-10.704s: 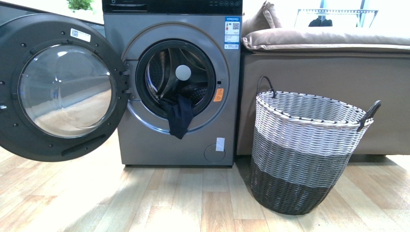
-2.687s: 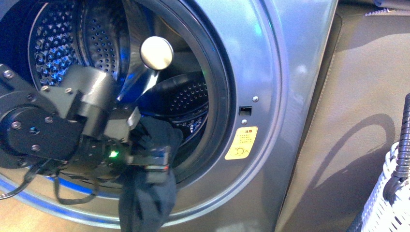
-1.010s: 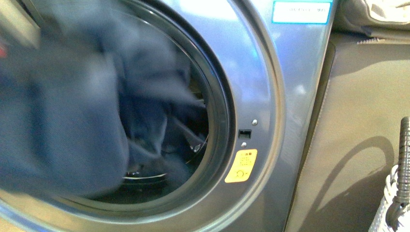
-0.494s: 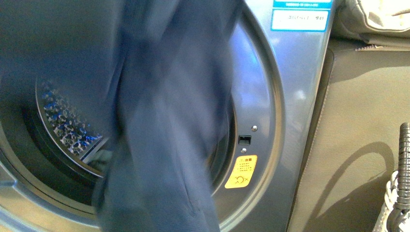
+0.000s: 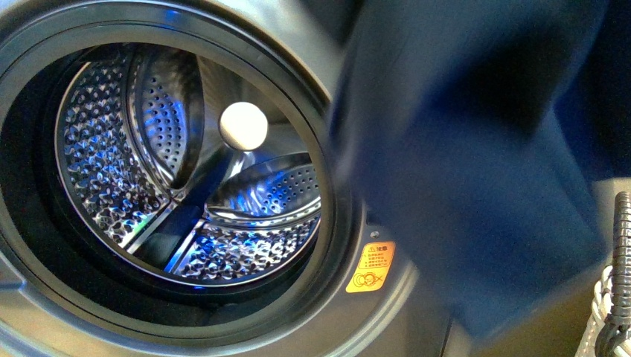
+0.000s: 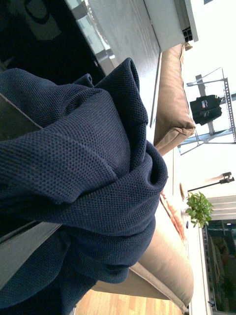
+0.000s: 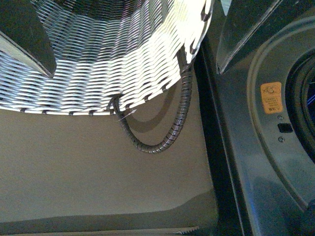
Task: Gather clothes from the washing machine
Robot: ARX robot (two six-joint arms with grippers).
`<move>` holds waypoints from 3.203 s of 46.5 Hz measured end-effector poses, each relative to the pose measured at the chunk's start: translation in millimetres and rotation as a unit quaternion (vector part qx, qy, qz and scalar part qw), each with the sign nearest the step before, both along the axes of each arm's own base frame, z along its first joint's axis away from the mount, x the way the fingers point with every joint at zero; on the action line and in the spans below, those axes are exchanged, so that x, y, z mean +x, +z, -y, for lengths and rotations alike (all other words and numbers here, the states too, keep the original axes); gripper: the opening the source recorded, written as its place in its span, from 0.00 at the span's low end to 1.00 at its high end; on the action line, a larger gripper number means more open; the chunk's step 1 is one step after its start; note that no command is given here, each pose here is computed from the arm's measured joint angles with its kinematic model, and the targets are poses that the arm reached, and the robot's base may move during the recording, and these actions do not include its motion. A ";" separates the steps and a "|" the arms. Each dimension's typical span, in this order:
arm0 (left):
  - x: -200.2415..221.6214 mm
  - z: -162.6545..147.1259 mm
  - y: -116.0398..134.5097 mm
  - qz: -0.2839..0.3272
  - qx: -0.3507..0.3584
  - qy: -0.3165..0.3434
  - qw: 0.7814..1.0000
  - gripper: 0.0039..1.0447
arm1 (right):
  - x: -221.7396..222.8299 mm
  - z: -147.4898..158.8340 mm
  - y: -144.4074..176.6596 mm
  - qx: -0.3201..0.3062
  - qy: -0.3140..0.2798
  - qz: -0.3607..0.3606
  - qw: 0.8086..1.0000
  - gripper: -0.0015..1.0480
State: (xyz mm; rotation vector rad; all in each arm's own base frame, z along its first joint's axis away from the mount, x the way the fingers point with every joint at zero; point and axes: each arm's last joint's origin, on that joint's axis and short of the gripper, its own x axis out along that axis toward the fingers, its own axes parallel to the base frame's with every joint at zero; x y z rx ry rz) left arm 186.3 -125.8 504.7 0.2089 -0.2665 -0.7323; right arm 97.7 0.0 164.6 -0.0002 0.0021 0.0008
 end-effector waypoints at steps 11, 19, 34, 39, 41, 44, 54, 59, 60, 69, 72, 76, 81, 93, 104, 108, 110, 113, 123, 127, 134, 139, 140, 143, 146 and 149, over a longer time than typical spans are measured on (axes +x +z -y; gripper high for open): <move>23.8 13.8 20.5 -0.008 0.004 0.005 1.000 0.19 | 0.0 0.0 0.0 0.000 0.000 0.000 1.000 0.93; 27.1 21.3 28.8 -0.007 0.004 0.000 1.000 0.19 | 0.0 0.0 0.0 0.000 0.000 0.000 1.000 0.93; 28.4 26.1 59.5 0.012 -0.013 0.003 1.000 0.19 | 0.0 0.0 0.0 0.000 0.000 0.000 1.000 0.93; 28.9 25.2 61.0 0.012 -0.015 0.007 1.000 0.19 | 0.0 0.0 0.0 0.000 0.000 0.000 1.000 0.93; 29.1 25.2 61.0 0.012 -0.015 0.008 1.000 0.19 | 0.0 0.0 0.0 0.000 0.000 0.000 1.000 0.93; 29.3 25.2 60.9 0.012 -0.015 0.008 1.000 0.19 | 0.0 0.0 0.0 0.000 0.000 0.000 1.000 0.93; 29.4 25.3 60.8 0.012 -0.015 0.008 1.000 0.19 | 0.0 0.0 0.0 0.000 0.000 0.000 1.000 0.93; 29.5 25.1 60.8 0.012 -0.014 0.008 1.000 0.19 | 0.0 0.0 0.0 0.000 0.000 0.000 1.000 0.93; 29.5 25.1 60.8 0.012 -0.015 0.008 1.000 0.19 | 0.2 -0.1 -0.1 0.002 0.007 0.001 1.000 0.93; 30.7 25.8 60.3 0.011 -0.014 0.008 1.000 0.19 | 4.3 11.0 33.9 0.127 0.279 0.084 0.948 0.93; 30.7 25.7 60.4 0.011 -0.014 0.009 1.000 0.19 | 6.3 12.5 47.6 0.135 0.311 0.091 0.936 0.93; 30.7 25.7 60.4 0.011 -0.014 0.009 1.000 0.19 | 10.6 14.1 75.8 0.130 0.325 0.121 0.929 0.93; 30.7 25.7 60.4 0.011 -0.014 0.009 1.000 0.19 | 15.4 14.7 104.6 0.118 0.334 0.150 0.923 0.93; 30.7 25.7 60.4 0.011 -0.014 0.009 1.000 0.19 | 38.7 -4.3 206.8 0.048 0.378 0.223 0.897 0.93; 30.7 25.7 60.4 0.011 -0.014 0.009 1.000 0.19 | 100.4 -5.4 252.2 -0.004 0.390 0.214 0.895 0.93; 30.7 25.7 60.4 0.011 -0.014 0.009 1.000 0.19 | 123.9 -3.3 255.0 -0.002 0.401 0.203 0.893 0.93; 30.7 25.7 60.4 0.011 -0.014 0.009 1.000 0.19 | 133.8 -2.9 256.7 0.005 0.412 0.196 0.890 0.93; 30.8 25.8 60.3 0.011 -0.014 0.009 1.000 0.19 | 140.3 -3.8 257.9 0.012 0.427 0.190 0.884 0.93; 30.7 25.7 60.4 0.011 -0.014 0.009 1.000 0.19 | 136.0 -26.1 261.0 0.002 0.514 0.190 0.836 0.93; 30.7 25.7 60.4 0.011 -0.014 0.009 1.000 0.19 | 132.3 -35.4 262.2 0.001 0.531 0.190 0.826 0.93; 30.7 25.7 60.4 0.011 -0.014 0.009 1.000 0.19 | 130.7 -46.6 263.6 0.016 0.539 0.195 0.819 0.93; 30.7 25.6 60.4 0.011 -0.014 0.009 1.000 0.19 | 130.0 -58.4 263.9 0.036 0.538 0.195 0.819 0.93; 30.7 25.6 60.4 0.011 -0.014 0.009 1.000 0.19 | 130.1 -59.9 264.2 0.038 0.537 0.196 0.819 0.93; 30.7 25.6 60.4 0.011 -0.014 0.009 1.000 0.19 | 131.2 -64.6 266.1 0.047 0.532 0.200 0.822 0.93; 30.7 25.6 60.4 0.011 -0.014 0.009 1.000 0.19 | 133.0 -68.8 269.2 0.057 0.523 0.205 0.825 0.93; 30.7 25.6 60.4 0.011 -0.014 0.009 1.000 0.19 | 135.4 -73.1 273.0 0.066 0.513 0.209 0.830 0.93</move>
